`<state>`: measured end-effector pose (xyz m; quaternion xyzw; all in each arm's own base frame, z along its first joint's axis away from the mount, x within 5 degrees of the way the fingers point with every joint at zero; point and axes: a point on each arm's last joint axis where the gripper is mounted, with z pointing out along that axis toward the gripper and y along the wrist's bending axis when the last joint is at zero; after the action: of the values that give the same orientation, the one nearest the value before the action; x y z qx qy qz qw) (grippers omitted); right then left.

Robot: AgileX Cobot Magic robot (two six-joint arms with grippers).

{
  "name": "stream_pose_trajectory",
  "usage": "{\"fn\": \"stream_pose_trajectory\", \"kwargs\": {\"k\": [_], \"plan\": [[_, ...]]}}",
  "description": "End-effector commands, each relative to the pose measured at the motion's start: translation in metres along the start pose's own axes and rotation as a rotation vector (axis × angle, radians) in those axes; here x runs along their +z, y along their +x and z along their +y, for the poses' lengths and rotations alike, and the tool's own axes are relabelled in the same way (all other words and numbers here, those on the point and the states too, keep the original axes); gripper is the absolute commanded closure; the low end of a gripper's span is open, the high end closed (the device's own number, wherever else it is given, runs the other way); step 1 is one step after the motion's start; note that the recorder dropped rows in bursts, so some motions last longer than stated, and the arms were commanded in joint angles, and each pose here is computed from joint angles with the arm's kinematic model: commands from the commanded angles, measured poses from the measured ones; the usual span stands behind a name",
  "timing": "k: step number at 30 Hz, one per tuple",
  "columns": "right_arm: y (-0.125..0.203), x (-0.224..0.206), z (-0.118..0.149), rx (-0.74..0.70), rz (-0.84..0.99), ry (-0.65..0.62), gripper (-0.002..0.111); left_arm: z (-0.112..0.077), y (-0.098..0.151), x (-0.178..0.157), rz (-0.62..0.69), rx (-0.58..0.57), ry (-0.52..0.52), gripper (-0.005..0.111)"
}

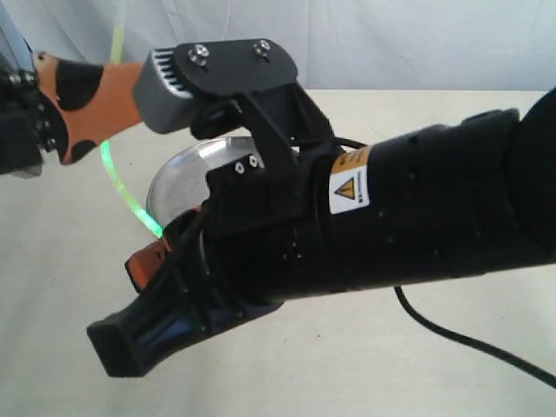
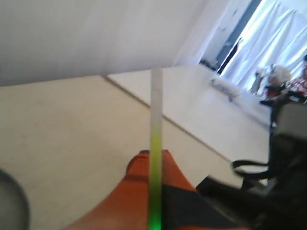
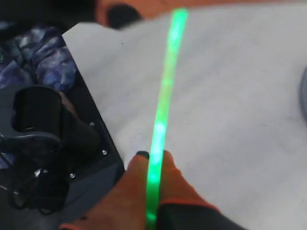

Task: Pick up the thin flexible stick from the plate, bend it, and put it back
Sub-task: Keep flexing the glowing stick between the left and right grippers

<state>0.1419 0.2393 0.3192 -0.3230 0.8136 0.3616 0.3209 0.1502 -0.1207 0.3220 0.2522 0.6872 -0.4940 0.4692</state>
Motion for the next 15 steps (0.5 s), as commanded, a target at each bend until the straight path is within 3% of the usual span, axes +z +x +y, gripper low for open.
{"fn": "stream_pose_trajectory", "kwargs": {"k": [1,6,9,11,15], "plan": [[-0.018,-0.022,0.005,-0.096,-0.171,0.020,0.109,0.005,0.013,0.003,0.118,0.007,-0.011,0.107],[-0.016,-0.017,0.003,-0.088,-0.153,0.026,0.109,0.001,0.010,0.003,0.091,-0.020,0.026,0.106],[-0.014,-0.009,0.000,-0.091,-0.128,0.036,0.109,0.001,0.011,0.003,0.092,-0.021,0.031,0.097],[-0.012,-0.002,-0.003,-0.106,-0.106,0.049,0.109,0.001,0.010,0.003,0.085,-0.028,0.034,0.086],[-0.008,0.012,-0.014,-0.114,-0.058,0.098,0.109,0.001,0.006,0.003,0.044,-0.055,0.022,0.048]]}}
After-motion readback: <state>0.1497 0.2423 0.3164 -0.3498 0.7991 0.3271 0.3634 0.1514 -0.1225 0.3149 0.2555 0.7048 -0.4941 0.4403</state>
